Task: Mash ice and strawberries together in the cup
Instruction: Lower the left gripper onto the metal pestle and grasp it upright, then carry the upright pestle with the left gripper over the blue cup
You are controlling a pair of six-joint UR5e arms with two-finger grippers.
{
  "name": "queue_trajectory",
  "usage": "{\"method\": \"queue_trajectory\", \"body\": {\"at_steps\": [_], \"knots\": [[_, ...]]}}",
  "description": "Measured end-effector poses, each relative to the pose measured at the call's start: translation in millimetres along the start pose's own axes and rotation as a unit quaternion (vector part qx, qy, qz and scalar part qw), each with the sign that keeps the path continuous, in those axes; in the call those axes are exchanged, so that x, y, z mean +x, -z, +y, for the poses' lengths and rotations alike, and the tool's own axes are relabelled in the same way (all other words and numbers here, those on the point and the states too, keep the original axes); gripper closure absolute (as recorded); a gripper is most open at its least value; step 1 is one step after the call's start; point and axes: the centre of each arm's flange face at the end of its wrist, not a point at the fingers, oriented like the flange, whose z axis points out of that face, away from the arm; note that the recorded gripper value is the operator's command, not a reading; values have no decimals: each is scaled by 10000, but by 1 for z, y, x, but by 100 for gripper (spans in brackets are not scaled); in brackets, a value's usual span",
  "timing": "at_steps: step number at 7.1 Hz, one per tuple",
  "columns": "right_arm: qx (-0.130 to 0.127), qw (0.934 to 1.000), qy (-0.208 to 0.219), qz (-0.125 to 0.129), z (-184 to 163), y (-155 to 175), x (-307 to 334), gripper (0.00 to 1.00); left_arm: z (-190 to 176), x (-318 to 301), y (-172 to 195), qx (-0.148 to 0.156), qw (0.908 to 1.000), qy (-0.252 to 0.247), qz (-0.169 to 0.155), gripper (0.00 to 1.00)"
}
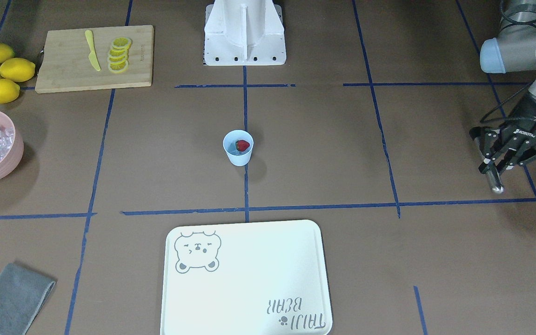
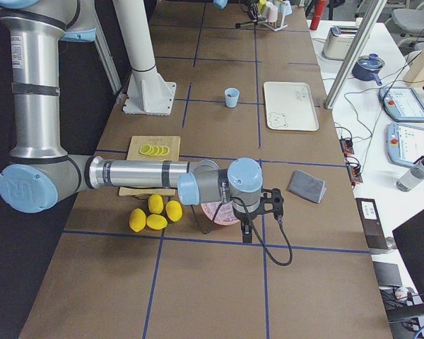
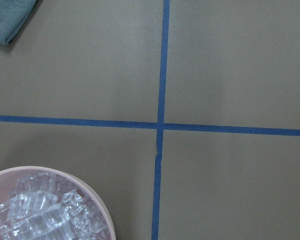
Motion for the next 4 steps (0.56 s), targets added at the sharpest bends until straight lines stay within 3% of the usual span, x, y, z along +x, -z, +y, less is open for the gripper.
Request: {"method": "queue_trajectory", "body": {"at_steps": [2, 4], "knots": [[21, 10000, 24, -39, 3, 3, -4, 1, -41, 77, 15, 687, 9941, -593, 598, 100], [57, 9999, 62, -57, 2, 7, -8, 1, -58, 136, 22, 1446, 9761, -1026, 1257, 100]]}}
